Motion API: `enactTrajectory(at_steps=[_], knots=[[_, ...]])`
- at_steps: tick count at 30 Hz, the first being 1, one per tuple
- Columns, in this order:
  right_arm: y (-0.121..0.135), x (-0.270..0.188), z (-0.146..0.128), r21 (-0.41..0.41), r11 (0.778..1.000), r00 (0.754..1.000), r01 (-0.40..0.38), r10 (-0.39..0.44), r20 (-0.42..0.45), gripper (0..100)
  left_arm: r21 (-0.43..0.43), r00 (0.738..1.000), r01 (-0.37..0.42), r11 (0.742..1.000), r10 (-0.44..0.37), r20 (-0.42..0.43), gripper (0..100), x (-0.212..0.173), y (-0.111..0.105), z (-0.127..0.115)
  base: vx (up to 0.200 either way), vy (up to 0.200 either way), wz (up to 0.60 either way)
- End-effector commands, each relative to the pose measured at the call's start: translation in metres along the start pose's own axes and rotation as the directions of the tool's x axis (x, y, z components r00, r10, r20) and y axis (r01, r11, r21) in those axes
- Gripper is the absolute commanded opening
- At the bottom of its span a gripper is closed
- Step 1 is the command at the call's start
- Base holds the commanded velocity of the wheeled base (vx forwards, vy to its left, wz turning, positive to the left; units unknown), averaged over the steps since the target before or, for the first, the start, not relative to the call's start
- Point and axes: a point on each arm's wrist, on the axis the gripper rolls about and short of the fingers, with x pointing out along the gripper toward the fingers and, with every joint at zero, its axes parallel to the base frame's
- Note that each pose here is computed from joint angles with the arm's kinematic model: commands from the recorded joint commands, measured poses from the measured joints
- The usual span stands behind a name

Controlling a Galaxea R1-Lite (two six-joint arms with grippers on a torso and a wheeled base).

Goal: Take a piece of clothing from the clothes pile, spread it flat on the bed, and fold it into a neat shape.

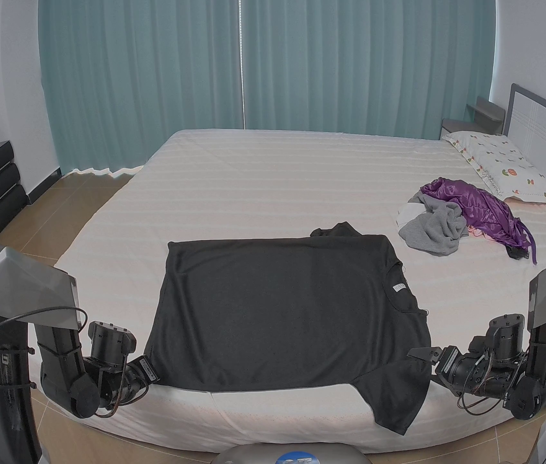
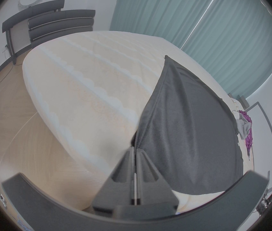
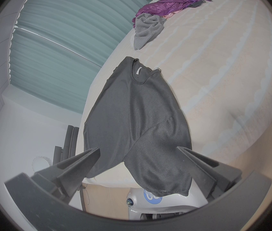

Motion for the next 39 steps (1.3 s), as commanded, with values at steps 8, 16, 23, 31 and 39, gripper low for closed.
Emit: enactTrajectory(at_steps=[8, 16, 23, 31, 39], knots=[[0.001, -0.001, 0.001, -0.003, 1.000, 1.000, -0.011, 0.011, 0.008, 100, 0.018, 0.998, -0.057, 0.998, 0.057, 0.015, 0, -0.007, 0.008, -0.003, 0.000, 0.000, 0.00], [0.001, 0.000, 0.001, -0.003, 1.000, 1.000, -0.009, 0.009, 0.009, 100, 0.041, 0.997, -0.070, 0.997, 0.069, 0.018, 0, -0.012, 0.013, 0.000, 0.000, 0.000, 0.00], [0.000, 0.000, 0.001, -0.003, 1.000, 1.000, -0.004, 0.004, 0.008, 100, 0.064, 0.996, -0.084, 0.994, 0.083, 0.019, 0, -0.015, 0.018, 0.001, 0.000, 0.000, 0.00], [-0.008, 0.003, 0.001, -0.002, 0.999, 0.999, 0.033, -0.033, 0.006, 100, 0.059, 0.997, -0.076, 0.995, 0.076, 0.007, 0, -0.013, 0.018, 0.000, 0.000, 0.000, 0.00], [-0.022, 0.019, 0.000, -0.035, 0.996, 0.996, 0.086, -0.086, -0.009, 100, 0.052, 0.998, -0.069, 0.996, 0.068, 0.014, 0, -0.011, 0.016, 0.002, 0.000, 0.000, 0.00]])
